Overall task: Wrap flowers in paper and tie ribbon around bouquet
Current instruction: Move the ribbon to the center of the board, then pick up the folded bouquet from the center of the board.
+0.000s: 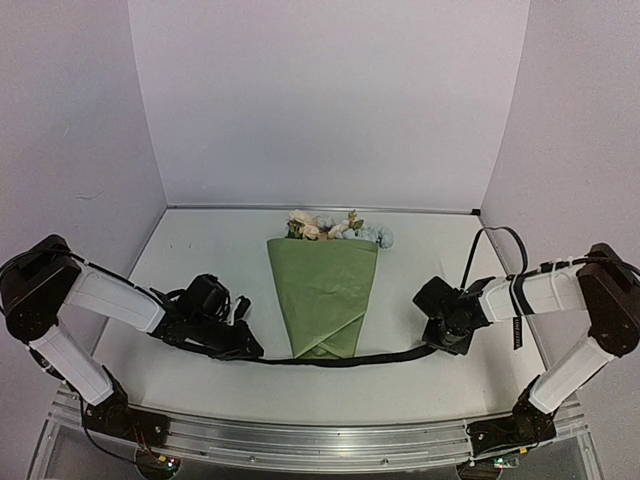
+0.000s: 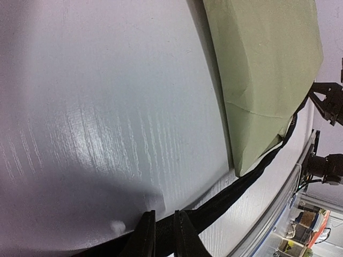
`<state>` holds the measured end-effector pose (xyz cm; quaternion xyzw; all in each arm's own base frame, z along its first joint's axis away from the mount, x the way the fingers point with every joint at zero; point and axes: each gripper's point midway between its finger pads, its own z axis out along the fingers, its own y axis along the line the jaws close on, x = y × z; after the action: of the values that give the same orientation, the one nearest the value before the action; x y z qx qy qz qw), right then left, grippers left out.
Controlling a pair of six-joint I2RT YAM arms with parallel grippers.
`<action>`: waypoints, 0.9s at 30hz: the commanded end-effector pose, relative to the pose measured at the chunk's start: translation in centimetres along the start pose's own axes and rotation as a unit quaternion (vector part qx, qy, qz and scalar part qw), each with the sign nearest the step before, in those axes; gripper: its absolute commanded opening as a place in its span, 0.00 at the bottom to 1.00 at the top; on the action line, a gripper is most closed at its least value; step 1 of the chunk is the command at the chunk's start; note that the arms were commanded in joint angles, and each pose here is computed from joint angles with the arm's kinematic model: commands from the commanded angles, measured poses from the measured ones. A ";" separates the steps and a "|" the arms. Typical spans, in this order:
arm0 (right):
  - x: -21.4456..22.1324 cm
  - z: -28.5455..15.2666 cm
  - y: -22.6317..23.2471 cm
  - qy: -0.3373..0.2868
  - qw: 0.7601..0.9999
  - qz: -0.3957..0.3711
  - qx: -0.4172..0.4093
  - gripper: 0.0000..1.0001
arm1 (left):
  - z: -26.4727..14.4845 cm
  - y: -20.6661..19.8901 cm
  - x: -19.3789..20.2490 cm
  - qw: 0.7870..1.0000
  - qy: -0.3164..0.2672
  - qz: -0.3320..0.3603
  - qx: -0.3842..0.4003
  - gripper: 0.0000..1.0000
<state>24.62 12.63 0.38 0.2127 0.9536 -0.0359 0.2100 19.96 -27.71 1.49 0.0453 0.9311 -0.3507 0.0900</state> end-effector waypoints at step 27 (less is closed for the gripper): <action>-2.3 -3.4 21.6 0.155 0.939 -0.097 -0.292 0.98 | 0.4 -3.8 -17.9 0.991 -0.082 -0.024 0.103 0.67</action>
<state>32.73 30.99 5.30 0.0286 0.9647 0.2336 0.1183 35.72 -28.35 4.94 -0.0322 0.9065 -0.3951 0.1454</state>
